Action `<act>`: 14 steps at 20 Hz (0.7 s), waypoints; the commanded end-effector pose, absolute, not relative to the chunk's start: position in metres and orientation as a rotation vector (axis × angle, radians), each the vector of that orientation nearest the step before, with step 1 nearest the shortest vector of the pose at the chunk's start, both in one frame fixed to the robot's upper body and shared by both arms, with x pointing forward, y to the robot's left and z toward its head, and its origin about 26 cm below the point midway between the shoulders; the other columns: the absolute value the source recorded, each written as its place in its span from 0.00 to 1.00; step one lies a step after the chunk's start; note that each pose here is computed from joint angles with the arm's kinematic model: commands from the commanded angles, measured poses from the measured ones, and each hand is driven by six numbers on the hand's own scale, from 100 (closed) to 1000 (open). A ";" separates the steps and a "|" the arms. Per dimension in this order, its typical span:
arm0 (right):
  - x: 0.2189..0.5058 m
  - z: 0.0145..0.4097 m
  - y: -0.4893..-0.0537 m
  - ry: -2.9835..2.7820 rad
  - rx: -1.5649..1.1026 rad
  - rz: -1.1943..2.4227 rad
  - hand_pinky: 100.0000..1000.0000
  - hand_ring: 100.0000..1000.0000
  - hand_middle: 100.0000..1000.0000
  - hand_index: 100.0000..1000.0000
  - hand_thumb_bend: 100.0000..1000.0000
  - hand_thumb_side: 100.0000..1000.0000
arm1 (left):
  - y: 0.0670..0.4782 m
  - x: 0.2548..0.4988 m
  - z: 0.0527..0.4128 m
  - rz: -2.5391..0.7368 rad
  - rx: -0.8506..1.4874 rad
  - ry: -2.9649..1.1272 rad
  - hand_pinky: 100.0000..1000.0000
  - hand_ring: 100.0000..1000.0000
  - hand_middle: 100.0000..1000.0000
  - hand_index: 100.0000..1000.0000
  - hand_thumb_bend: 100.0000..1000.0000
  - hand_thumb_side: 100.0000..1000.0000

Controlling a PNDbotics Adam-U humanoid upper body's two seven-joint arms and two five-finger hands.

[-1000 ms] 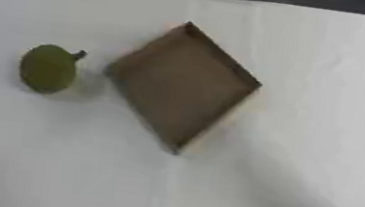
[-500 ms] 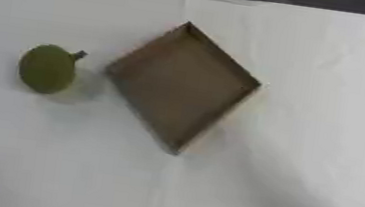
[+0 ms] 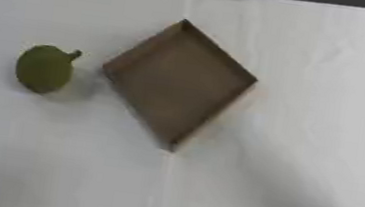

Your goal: Pick up objects on the table and place them in the box.

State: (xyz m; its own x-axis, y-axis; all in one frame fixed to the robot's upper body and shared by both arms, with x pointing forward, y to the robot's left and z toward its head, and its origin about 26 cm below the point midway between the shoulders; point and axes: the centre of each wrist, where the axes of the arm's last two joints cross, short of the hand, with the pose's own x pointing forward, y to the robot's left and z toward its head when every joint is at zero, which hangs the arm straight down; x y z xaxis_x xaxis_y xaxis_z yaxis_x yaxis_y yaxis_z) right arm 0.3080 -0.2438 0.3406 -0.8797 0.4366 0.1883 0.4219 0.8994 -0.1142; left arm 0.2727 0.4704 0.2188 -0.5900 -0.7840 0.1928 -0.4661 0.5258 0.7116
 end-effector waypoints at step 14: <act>0.303 0.349 -0.238 -2.890 -0.616 0.146 0.77 0.61 0.51 0.80 0.00 0.55 | 0.439 0.317 0.276 -1.463 1.042 -2.010 0.90 0.85 0.84 0.94 0.08 0.60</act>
